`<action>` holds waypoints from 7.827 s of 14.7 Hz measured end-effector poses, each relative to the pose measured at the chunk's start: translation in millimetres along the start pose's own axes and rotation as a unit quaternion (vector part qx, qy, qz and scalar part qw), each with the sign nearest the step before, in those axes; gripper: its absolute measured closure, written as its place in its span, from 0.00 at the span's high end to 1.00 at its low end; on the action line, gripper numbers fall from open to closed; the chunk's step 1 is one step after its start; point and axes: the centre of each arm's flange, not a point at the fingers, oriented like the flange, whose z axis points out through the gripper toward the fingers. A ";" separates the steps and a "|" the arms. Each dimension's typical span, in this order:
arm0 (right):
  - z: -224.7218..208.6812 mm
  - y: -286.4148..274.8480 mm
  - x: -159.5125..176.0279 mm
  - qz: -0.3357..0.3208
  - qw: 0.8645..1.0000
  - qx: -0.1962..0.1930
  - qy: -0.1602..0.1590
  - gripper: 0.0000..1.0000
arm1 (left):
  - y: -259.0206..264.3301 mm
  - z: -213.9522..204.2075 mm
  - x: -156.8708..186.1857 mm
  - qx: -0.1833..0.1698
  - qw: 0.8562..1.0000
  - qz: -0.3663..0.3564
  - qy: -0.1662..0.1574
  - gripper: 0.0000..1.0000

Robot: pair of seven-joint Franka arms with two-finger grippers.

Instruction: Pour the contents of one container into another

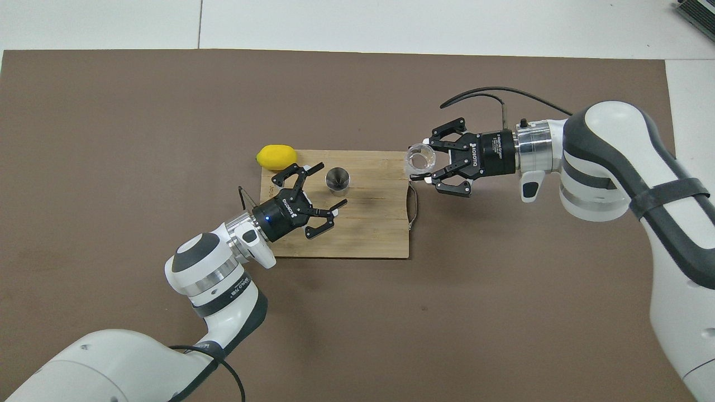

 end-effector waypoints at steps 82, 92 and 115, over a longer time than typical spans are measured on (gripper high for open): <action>134.0 20.6 -81.9 -0.086 0.960 0.032 0.266 0.51 | -126.8 -240.1 400.2 0.212 0.685 -0.210 -0.664 1.00; 132.1 18.3 -89.7 -0.084 0.954 0.038 0.284 0.51 | -140.3 -266.6 398.4 0.277 0.659 -0.279 -0.641 1.00; 145.9 22.3 -100.5 -0.083 0.934 0.067 0.341 0.51 | -143.6 -214.0 392.0 0.347 0.666 -0.309 -0.583 1.00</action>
